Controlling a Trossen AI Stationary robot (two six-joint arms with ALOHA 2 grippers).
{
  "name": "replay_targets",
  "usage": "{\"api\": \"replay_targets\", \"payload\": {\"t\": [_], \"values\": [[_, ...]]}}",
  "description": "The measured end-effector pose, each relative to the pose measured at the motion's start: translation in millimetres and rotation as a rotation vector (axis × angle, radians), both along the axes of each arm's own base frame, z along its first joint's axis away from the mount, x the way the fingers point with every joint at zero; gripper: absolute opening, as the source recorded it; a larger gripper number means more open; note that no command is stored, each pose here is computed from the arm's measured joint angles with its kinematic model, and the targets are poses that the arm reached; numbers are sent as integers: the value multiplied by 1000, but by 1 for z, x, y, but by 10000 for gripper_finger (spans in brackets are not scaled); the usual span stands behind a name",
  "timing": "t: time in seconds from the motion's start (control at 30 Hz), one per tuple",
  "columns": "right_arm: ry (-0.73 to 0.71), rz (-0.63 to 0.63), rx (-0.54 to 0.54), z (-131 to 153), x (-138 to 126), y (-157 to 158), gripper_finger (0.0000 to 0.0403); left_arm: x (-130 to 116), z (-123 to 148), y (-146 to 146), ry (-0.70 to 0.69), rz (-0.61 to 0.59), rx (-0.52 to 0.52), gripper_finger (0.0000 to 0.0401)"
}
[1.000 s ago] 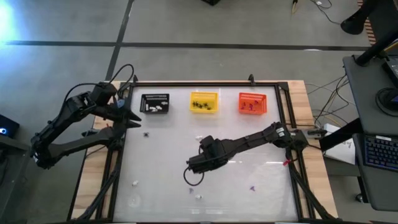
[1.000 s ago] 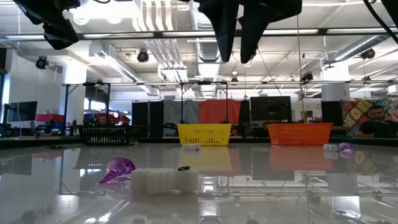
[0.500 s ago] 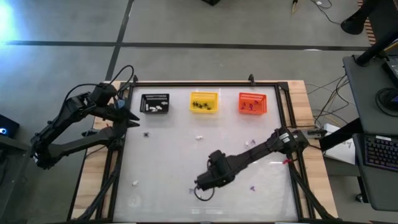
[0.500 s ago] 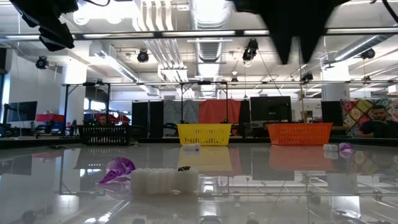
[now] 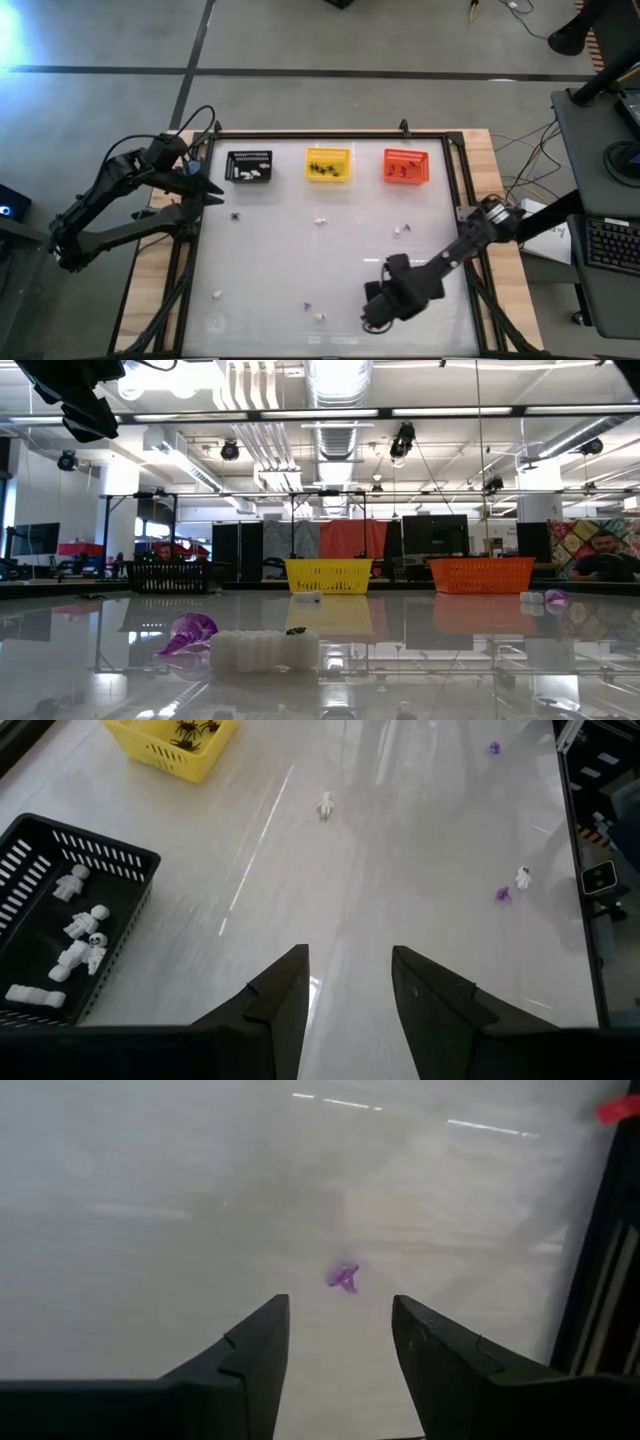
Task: Sort Halloween decoration
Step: Put the purple witch hat toy into the orange basket
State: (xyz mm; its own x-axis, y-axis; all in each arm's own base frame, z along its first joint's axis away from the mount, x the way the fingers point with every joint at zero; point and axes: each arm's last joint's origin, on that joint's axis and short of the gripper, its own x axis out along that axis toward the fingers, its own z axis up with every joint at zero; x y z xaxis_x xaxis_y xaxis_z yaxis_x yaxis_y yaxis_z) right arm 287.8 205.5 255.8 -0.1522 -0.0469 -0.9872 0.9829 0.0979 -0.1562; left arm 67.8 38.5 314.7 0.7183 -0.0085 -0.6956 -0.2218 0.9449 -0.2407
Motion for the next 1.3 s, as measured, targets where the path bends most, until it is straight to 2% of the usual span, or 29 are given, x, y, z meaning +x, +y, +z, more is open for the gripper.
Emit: {"api": "replay_targets", "payload": {"t": [0.2,0.37,0.6,1.3], "values": [[-88,-47,-6,-9,-27,2,181,0,0,0,0,0,0,127],[-129,-121,10,-34,-39,-1,190,0,0,0,0,0,0,127],[-184,-155,67,-65,-38,0,201,0,0,0,0,2,-2,127],[-185,-192,109,-98,-49,-1,201,2,-1,2,9,11,-18,127]]}}
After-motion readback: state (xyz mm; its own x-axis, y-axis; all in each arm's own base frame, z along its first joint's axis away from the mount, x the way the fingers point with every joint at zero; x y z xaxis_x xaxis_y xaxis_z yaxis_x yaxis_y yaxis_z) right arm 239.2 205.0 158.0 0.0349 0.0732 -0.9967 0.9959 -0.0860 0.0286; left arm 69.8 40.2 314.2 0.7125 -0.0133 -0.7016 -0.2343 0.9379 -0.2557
